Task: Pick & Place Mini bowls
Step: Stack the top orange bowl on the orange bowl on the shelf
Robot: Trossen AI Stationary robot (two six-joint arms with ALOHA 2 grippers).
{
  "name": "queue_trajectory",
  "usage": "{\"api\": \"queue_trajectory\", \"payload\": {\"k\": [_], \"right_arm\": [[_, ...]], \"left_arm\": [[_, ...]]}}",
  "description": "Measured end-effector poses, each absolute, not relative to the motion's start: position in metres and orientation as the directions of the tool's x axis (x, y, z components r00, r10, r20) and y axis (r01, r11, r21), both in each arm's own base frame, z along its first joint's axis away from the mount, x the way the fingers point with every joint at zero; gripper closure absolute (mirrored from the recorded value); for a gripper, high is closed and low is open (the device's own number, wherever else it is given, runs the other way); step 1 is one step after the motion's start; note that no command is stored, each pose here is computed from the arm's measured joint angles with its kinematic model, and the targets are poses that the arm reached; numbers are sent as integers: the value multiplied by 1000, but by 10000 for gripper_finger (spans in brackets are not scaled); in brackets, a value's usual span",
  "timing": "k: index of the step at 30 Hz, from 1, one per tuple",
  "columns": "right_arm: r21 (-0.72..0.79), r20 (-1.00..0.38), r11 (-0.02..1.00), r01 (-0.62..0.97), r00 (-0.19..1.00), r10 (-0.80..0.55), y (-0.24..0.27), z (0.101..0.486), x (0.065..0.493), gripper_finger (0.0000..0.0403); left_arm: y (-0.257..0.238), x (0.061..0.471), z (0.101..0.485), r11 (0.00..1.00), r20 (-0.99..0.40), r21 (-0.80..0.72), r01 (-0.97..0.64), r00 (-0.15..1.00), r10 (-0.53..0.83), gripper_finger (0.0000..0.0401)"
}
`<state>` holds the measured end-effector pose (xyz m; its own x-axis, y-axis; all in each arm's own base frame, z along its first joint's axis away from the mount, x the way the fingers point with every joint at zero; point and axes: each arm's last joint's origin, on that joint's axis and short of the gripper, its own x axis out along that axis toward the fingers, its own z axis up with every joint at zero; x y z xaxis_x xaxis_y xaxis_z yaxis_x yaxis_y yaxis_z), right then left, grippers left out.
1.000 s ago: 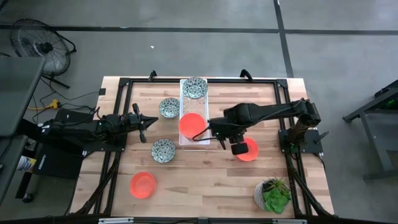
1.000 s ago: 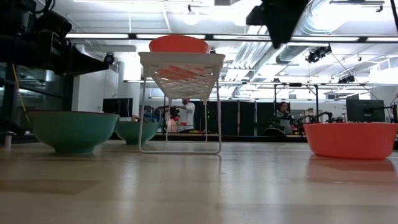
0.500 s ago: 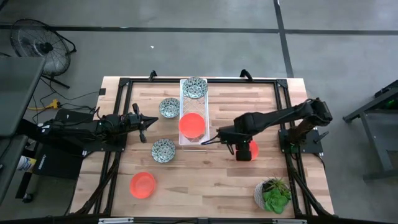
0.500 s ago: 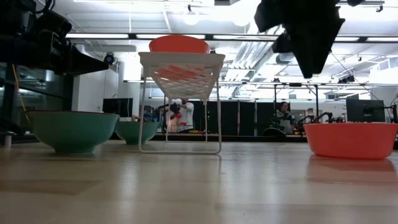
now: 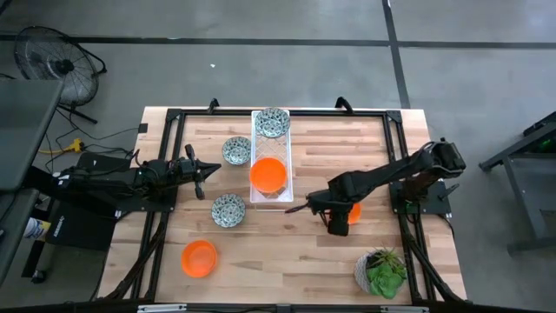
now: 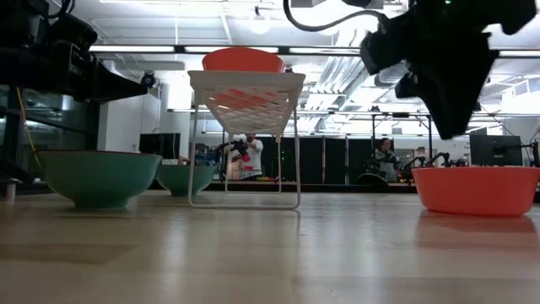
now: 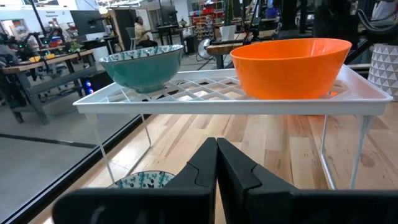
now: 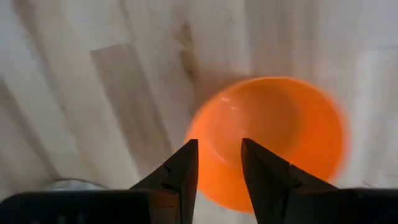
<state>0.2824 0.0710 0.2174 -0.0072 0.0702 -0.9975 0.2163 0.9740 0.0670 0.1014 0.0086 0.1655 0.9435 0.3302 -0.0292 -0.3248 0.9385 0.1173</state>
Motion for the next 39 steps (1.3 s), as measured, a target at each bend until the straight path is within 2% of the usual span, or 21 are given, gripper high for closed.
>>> {"api": "queue_trajectory", "payload": {"k": [4,10,23,39], "right_arm": [[113,-993,958,265,6,116,75,204,280,292],[48,-999,927,371,6,50,74,197,277,292],[11,-1000,827,563,31,-7,77,197,277,292],[-4,-1000,814,581,7,-10,79,182,286,292]], "left_arm": [[9,101,166,938,-29,117,-325,943,330,400],[9,101,165,939,-30,117,-325,944,330,400],[9,101,165,939,-29,117,-325,943,330,400],[9,101,165,939,-29,117,-324,944,330,400]]}}
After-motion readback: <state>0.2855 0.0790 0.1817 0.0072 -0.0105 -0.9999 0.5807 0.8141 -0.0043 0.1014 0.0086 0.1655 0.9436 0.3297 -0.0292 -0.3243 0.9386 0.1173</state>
